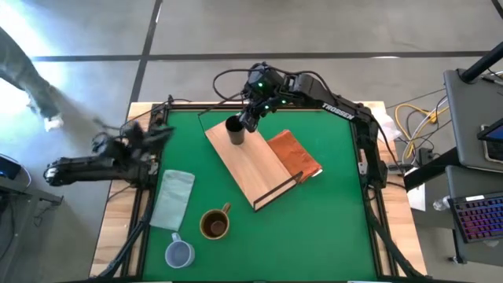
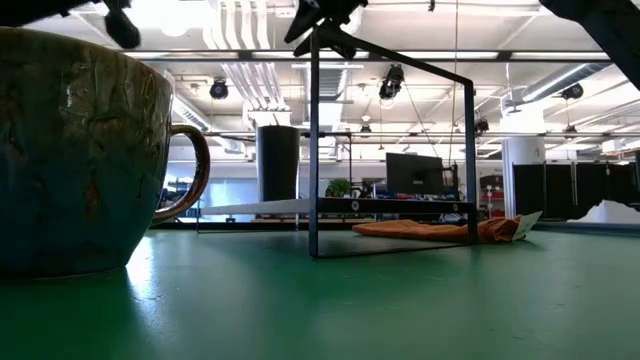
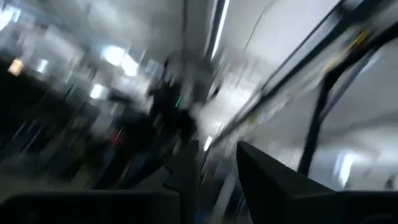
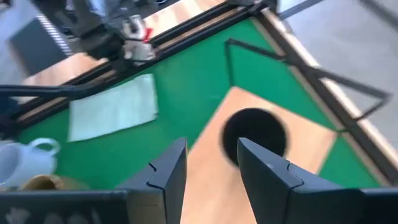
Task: Stack small to large cups/mugs on shelf
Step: Put the brown mug on the shelf
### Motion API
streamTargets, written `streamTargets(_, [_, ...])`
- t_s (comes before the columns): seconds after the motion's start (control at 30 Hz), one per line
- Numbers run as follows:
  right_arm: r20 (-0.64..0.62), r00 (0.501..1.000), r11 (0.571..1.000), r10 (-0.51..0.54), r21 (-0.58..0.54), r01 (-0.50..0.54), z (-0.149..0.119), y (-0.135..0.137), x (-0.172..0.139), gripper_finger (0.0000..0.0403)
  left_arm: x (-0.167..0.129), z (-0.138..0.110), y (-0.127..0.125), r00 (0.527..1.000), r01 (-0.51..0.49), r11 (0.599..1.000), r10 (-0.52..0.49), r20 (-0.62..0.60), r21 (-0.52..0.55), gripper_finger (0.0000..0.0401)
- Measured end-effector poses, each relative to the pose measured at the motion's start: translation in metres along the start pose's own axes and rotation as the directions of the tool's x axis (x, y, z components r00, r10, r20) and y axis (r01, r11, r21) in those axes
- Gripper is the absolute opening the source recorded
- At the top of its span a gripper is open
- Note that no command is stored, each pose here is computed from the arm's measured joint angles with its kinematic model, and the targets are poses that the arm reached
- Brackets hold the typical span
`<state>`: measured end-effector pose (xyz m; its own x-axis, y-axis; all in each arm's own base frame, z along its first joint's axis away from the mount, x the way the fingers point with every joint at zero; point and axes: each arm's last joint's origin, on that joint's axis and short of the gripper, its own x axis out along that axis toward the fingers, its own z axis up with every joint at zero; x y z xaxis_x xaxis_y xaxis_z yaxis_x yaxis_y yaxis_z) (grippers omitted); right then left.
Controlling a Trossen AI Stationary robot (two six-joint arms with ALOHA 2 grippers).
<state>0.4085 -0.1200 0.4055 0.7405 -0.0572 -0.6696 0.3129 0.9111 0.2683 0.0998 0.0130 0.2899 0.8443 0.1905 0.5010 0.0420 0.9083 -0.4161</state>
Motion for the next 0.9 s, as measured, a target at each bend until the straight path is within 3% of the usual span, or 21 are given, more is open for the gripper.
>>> streamTargets(0.07, [-0.004, 1.0, 1.0, 0.014, 0.008, -0.014, -0.001, 0.005, -0.003, 0.014, 0.013, 0.0, -0.001, 0.962, -0.112, 0.993, 0.119, -0.247, 0.045, 0.0093])
streamTargets(0.2, [-0.019, 1.0, 1.0, 0.005, -0.006, -0.005, -0.007, 0.018, -0.023, 0.0145, 0.031, 0.01, -0.009, 0.783, -0.22, 0.964, 0.265, -0.563, 0.147, 0.0093])
streamTargets(0.3, [-0.036, 0.997, 0.998, -0.068, 0.0, 0.068, -0.014, 0.027, -0.046, 0.0146, 0.046, 0.018, -0.016, 0.704, -0.19, 0.965, 0.262, -0.66, 0.182, 0.0093])
streamTargets(0.4, [-0.067, 0.976, 0.978, -0.208, 0.009, 0.209, -0.027, 0.037, -0.069, 0.0146, 0.058, 0.017, -0.02, 0.631, -0.174, 0.969, 0.247, -0.735, 0.176, 0.0093])
streamTargets(0.63, [-0.103, 0.898, 0.897, -0.427, 0.08, 0.436, -0.061, 0.07, -0.113, 0.0156, 0.069, -0.02, -0.027, 0.371, -0.113, 0.983, 0.179, -0.911, 0.147, 0.0093])
streamTargets(0.77, [-0.072, 0.892, 0.881, -0.446, 0.139, 0.452, -0.074, 0.092, -0.118, 0.0165, 0.068, -0.039, -0.038, 0.271, -0.054, 0.991, 0.133, -0.953, 0.123, 0.0093])
streamTargets(0.9, [-0.056, 0.904, 0.888, -0.424, 0.171, 0.427, -0.084, 0.111, -0.122, 0.0174, 0.065, -0.054, -0.053, 0.203, 0.015, 0.996, 0.082, -0.976, 0.086, 0.0093])
